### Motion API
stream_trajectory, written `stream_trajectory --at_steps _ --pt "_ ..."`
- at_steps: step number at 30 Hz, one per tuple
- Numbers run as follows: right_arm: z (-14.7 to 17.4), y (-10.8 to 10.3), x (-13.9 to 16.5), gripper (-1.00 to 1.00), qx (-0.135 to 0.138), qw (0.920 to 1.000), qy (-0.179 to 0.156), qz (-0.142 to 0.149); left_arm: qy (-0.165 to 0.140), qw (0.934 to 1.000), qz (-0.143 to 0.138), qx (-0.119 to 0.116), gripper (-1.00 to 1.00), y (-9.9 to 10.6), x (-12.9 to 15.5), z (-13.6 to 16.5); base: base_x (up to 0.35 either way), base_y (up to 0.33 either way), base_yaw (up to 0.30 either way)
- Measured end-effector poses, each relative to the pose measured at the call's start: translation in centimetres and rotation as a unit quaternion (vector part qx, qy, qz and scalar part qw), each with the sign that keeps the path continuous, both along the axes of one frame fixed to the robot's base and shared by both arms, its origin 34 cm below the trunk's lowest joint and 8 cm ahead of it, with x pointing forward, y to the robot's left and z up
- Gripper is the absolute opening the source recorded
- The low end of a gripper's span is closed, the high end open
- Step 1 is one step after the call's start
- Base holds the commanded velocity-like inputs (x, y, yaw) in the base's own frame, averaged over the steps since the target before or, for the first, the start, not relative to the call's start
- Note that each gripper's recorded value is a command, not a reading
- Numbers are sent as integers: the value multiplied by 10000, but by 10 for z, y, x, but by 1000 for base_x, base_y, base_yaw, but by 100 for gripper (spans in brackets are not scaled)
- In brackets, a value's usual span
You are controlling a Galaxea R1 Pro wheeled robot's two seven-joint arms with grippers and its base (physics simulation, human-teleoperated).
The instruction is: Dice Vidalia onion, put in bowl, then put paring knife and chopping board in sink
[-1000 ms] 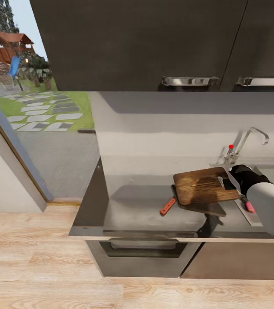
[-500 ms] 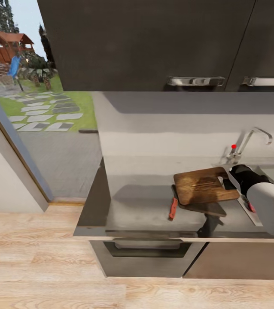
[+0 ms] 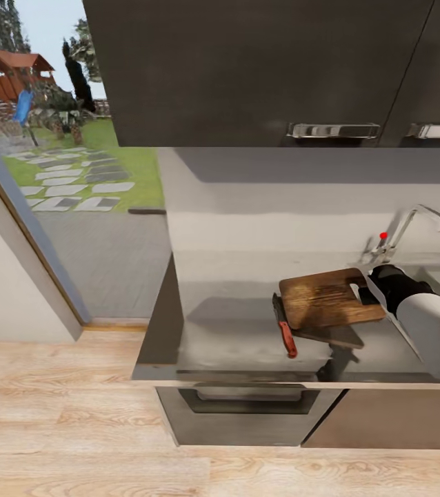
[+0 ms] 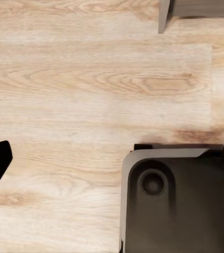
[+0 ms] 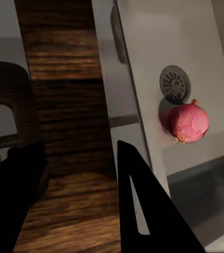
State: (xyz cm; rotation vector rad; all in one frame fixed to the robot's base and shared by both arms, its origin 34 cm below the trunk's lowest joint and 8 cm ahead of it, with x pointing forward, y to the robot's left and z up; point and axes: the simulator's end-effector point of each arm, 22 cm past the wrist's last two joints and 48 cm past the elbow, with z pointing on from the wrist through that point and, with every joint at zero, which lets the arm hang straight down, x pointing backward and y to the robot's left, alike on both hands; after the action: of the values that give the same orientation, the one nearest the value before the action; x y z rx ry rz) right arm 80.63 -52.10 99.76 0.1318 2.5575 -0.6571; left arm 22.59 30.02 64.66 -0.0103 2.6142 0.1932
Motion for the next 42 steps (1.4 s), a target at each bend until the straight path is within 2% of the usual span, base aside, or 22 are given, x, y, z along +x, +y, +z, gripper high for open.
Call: stream_trajectory --at_steps 12,15,32,35,39,42 --pt "-4 2 -2 -100 62 10000 20 -23 0 10000 0 0 100 0 0 0 0 25 0" --pt "2 -1 1 -100 -27 10000 -6 10 1 10000 0 0 100 0 0 0 0 135 0" --pt "-1 0 -1 -100 22 10000 8 -11 4 10000 0 -1 100 0 0 0 1 160 0" --pt "-6 2 -4 -100 106 9999 40 -33 3 10000 0 -1 100 0 0 0 55 -92 0" --pt "-22 11 -10 -100 372 9992 114 -107 6 10000 0 -1 100 0 0 0 97 -195 0" --pt "-21 12 -10 -100 369 9992 112 -95 5 10000 -1 -2 100 0 0 0 121 -242 0"
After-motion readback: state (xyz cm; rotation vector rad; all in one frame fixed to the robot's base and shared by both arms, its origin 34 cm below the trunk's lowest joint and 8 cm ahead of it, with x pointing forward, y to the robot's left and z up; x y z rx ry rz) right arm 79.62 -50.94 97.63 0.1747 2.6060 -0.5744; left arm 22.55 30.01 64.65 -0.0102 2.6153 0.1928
